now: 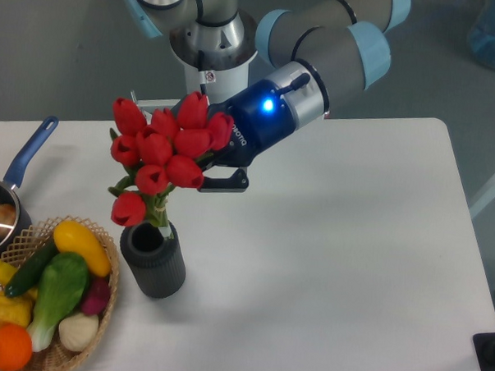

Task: Insert the flowers into the vase
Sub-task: 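Lower the tulip stems into the black vase opening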

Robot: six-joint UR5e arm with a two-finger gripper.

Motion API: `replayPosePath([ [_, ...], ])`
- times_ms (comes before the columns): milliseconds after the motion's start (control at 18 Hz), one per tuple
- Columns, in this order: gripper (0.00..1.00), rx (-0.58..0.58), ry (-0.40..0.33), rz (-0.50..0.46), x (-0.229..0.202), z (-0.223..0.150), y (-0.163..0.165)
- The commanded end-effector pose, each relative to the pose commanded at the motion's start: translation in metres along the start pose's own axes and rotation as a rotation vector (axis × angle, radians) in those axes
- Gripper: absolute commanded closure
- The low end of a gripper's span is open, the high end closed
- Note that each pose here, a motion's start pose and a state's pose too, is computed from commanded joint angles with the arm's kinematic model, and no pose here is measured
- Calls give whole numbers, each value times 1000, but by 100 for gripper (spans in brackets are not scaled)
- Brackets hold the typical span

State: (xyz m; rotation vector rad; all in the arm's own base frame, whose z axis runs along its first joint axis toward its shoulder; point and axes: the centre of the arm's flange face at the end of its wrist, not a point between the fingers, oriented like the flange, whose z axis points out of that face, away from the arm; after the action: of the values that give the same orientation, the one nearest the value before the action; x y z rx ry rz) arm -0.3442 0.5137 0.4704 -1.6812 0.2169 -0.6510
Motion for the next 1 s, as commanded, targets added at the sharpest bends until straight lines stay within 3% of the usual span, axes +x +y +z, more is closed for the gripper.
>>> replayPosePath([
  [722, 85, -29, 6, -30, 1, 12, 39],
  [1000, 81, -137, -6, -12, -6, 39, 79],
])
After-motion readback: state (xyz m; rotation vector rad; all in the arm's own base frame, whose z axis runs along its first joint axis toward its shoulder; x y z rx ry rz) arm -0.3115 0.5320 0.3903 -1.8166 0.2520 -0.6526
